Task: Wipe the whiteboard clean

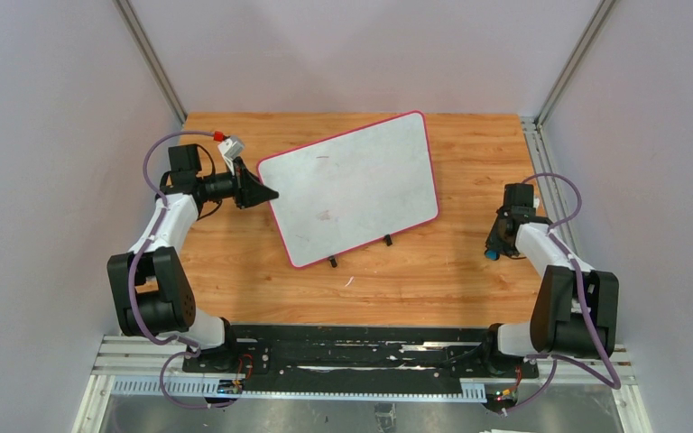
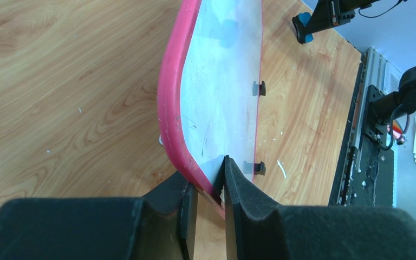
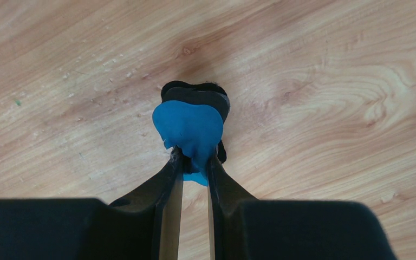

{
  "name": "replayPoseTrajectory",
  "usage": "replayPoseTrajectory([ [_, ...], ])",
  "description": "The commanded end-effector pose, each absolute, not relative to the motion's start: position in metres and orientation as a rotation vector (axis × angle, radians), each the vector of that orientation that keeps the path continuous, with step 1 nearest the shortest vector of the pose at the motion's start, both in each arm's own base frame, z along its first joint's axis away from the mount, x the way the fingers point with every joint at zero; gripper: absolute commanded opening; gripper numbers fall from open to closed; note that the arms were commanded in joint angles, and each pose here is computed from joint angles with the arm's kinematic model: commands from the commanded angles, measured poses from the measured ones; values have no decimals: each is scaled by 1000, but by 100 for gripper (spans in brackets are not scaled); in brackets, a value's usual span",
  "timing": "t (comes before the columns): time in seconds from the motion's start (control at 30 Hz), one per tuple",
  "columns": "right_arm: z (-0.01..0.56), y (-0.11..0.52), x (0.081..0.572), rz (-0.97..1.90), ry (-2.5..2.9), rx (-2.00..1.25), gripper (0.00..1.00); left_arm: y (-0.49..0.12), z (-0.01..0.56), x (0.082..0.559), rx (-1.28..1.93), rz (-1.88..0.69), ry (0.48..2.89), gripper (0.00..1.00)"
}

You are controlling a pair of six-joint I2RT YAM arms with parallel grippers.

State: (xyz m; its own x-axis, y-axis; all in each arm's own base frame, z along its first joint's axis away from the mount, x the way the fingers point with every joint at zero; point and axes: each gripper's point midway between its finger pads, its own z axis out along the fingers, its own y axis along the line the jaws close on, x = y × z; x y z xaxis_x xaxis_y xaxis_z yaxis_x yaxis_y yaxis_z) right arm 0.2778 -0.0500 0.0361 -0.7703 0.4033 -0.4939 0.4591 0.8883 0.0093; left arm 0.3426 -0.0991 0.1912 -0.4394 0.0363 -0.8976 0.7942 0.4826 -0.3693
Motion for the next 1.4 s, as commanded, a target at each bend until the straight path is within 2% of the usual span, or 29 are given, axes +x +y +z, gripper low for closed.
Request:
replayPoseTrajectory([
  [0.0, 33, -49, 281, -103, 2542, 662, 23, -80, 168, 366, 729, -834, 1859, 0],
  [0.1, 35, -48, 281, -94, 2545, 664, 34, -79, 167, 366, 730, -833, 1860, 1],
  [0.23, 44, -47, 280, -88, 2530, 661, 42, -80, 165, 366, 730, -837, 1865, 1],
  [0.43, 68, -45, 278, -71, 2471, 634, 45, -79, 164, 366, 729, -833, 1867, 2],
  [0.6, 88, -45, 270, -67, 2399, 611, 47, -77, 164, 368, 710, -811, 1875, 7],
  [0.7, 95, -47, 267, -81, 2377, 599, 48, -78, 169, 368, 697, -820, 1863, 19],
  [0.83, 93, -45, 267, -70, 2387, 589, 48, -84, 180, 364, 707, -888, 1825, 42],
  [0.9, 92, -44, 268, -66, 2391, 587, 48, -86, 187, 360, 708, -941, 1799, 50],
  [1.17, 91, -42, 269, -61, 2389, 572, 48, -79, 196, 357, 684, -1008, 1761, 64],
  [1.37, 91, -42, 269, -61, 2387, 568, 48, -63, 209, 348, 623, -1139, 1710, 67],
])
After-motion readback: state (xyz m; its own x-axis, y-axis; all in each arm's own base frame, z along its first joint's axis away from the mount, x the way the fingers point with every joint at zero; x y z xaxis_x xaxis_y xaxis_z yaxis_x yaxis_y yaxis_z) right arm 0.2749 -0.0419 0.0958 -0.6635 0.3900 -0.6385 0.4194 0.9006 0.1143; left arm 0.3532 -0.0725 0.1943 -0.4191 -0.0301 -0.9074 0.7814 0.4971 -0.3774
